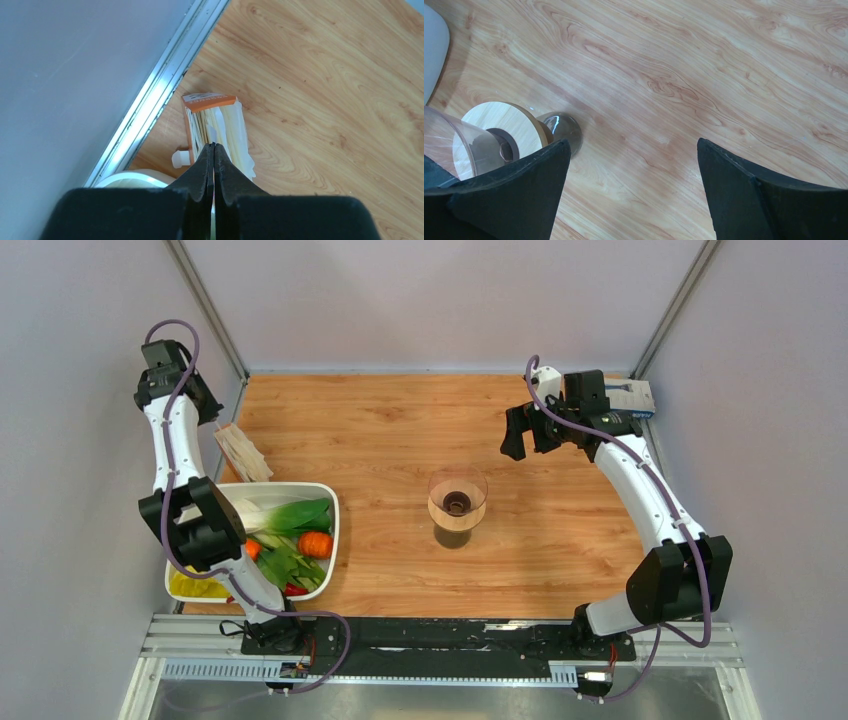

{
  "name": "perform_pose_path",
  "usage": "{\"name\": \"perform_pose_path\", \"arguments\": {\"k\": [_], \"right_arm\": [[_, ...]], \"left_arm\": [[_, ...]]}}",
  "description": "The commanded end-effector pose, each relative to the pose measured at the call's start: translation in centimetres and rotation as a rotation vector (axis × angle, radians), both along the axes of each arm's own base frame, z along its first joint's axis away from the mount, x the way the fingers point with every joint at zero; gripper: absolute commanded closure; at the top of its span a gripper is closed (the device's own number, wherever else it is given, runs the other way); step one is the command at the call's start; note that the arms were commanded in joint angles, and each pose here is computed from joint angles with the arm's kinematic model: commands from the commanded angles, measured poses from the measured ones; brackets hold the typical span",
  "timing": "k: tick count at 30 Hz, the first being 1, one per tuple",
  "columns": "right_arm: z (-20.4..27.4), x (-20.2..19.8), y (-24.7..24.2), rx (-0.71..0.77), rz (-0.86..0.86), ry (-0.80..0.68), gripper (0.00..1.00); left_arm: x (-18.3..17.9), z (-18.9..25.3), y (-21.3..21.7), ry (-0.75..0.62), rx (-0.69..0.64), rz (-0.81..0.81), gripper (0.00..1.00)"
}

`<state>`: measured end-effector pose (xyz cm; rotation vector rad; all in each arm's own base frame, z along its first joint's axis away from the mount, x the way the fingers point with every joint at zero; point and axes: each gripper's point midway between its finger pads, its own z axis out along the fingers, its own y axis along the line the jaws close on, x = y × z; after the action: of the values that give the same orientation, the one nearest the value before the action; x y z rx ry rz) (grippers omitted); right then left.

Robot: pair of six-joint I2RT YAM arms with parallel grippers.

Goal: Place the coffee filter in the dripper

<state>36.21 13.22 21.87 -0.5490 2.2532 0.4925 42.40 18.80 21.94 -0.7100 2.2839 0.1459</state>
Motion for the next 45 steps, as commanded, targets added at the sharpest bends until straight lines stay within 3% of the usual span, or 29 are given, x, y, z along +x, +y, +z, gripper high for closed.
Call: {"name": "perform_pose_path", "arguments": {"k": [1,15,28,35,45], "right_arm": [[2.0,0.5,0.4,0.030,0.003,-0.045,0.00],[2.3,0.2,0.6,0.038,0.012,-0.051,0.00],[4.9,-0.4,1.4,0.076,0.083,-0.110,0.00],[8.0,-1.2,1.3,0.067,0.163,-0.226,0.00],[15.1,-6.8,4.1,0.195,0.480,-0.450,0.00]], "left_arm": [[-0.6,4.9,0.2,-0.094,0.039,0.012,1.00],[-1.6,7.2,-0.4,-0.122,0.053,0.001,1.00],[-3.4,15.3,-3.0,-0.291,0.116,-0.125,1.00],[-3.1,20.2,-9.5,-0.437,0.061,-0.472,1.00],[-7.8,22.7,-28.2,-0.566,-0.140,-1.249,1.00]]}}
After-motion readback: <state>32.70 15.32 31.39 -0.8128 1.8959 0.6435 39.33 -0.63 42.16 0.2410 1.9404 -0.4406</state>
